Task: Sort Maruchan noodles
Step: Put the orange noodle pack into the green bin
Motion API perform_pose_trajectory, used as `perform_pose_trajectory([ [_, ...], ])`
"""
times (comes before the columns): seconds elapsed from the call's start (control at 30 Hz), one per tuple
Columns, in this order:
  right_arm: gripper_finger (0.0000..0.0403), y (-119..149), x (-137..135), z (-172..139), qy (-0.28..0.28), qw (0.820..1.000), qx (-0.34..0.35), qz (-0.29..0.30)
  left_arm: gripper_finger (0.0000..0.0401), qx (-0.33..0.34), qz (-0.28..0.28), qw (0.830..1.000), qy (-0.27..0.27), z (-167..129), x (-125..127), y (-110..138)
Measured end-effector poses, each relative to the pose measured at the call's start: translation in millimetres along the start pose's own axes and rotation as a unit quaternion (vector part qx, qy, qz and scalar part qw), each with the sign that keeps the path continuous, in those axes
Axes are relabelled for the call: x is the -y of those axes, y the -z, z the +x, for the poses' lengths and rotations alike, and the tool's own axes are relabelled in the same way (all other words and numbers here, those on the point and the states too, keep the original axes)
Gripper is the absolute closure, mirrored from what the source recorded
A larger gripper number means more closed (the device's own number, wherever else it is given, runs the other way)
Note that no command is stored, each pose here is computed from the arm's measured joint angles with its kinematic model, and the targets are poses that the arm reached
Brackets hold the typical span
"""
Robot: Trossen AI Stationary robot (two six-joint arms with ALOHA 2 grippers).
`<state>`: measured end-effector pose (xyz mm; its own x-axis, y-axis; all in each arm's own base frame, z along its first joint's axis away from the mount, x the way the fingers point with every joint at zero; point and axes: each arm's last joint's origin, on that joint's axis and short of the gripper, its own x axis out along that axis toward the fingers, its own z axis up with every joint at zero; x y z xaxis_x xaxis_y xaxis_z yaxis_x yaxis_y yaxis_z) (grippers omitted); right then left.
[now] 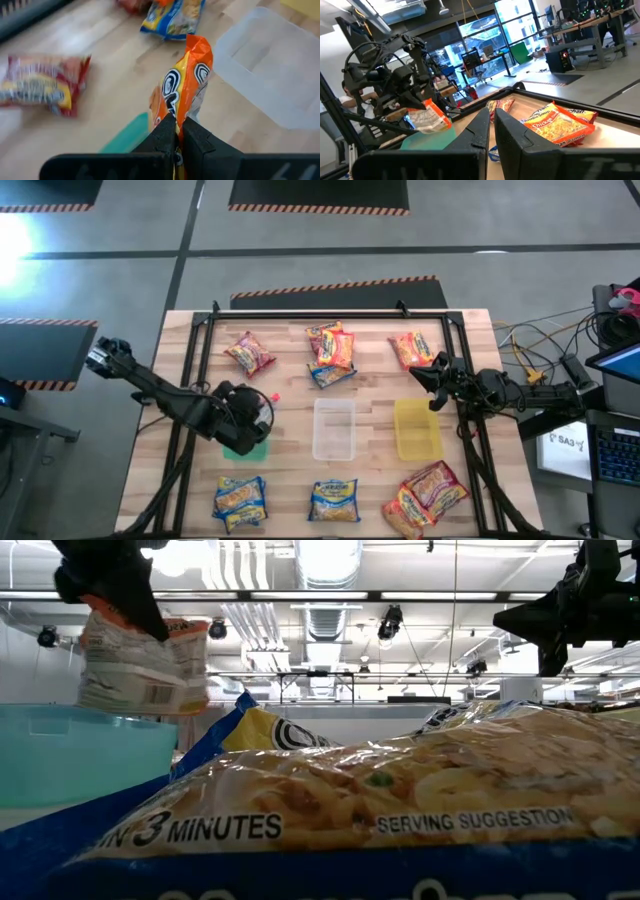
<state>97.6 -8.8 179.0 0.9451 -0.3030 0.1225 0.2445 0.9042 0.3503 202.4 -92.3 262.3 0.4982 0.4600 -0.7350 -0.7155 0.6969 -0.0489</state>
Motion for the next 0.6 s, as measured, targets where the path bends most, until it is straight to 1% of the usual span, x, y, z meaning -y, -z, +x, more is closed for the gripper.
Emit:
perform_pose_trajectory([
  [0.1,0.0385,0,0,0,0.0,1.0,0.0,0.0,0.0401,-0.012,-0.057,0.998,-0.002,-3,-3,1],
  [0.17,0.0385,0,0,0,0.0,1.0,0.0,0.0,0.0401,-0.023,-0.106,0.994,-0.003,-6,-7,2],
  [0.33,0.0385,0,0,0,0.0,1.0,0.0,0.0,0.0401,-0.048,-0.224,0.973,0.001,-15,-17,0],
  [0.43,0.0385,0,0,0,0.0,1.0,0.0,0.0,0.0401,-0.049,-0.289,0.956,0.014,-23,-23,-2],
  [0.6,0.0385,0,0,0,0.0,1.0,0.0,0.0,0.0401,-0.055,-0.412,0.909,0.022,-30,-28,-2],
])
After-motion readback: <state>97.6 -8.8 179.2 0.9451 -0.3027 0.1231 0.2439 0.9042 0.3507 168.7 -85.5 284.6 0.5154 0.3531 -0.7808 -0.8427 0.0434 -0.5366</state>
